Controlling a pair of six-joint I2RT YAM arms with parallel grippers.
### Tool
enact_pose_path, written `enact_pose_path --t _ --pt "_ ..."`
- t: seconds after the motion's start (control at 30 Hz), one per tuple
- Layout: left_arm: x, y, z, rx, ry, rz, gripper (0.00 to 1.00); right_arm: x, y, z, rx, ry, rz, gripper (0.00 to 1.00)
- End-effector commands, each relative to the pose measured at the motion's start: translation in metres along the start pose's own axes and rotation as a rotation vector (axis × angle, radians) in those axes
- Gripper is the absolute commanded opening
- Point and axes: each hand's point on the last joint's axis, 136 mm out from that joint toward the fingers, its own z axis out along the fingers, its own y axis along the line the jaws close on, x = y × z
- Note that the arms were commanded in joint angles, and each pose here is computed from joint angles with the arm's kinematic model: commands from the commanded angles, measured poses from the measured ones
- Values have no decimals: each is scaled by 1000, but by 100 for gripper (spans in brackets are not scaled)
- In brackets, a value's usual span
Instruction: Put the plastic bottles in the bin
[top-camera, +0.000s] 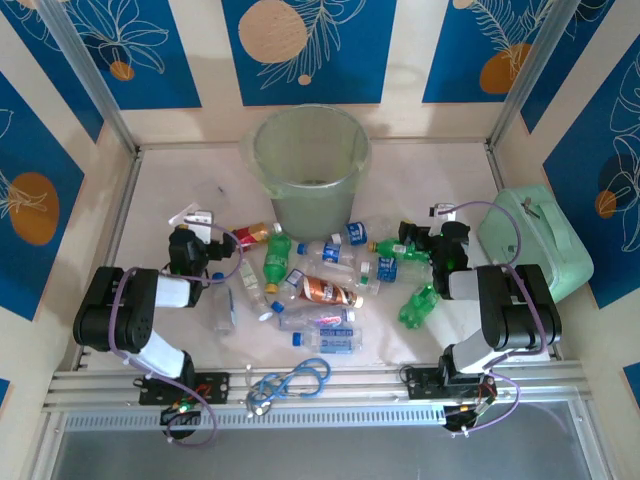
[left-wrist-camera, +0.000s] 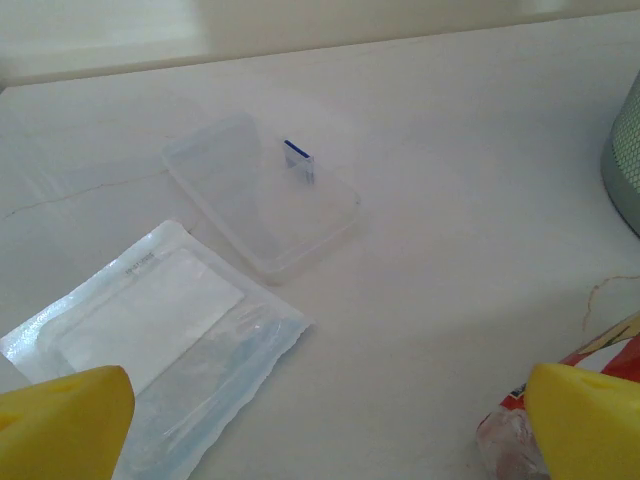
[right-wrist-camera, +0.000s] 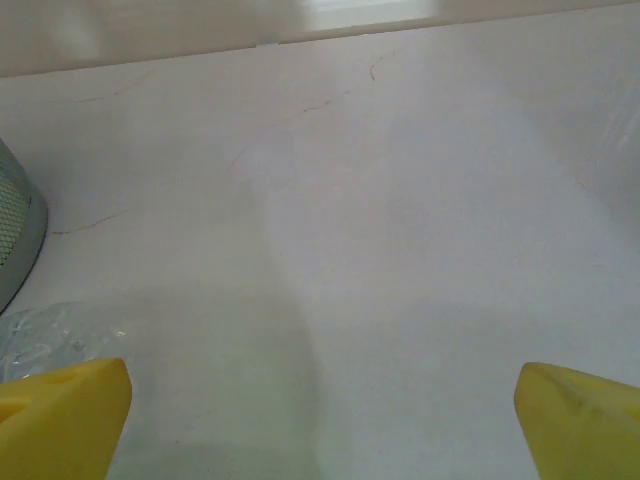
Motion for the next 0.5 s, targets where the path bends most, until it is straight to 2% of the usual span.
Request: enact_pose_path --t 0.0,0.47 --pt "-6 -1 1 12 -20 18 100 -9 2 1 -11 -23 -9 99" --pt "-5 -1 2 13 -12 17 100 -9 2 1 -20 -22 -3 99"
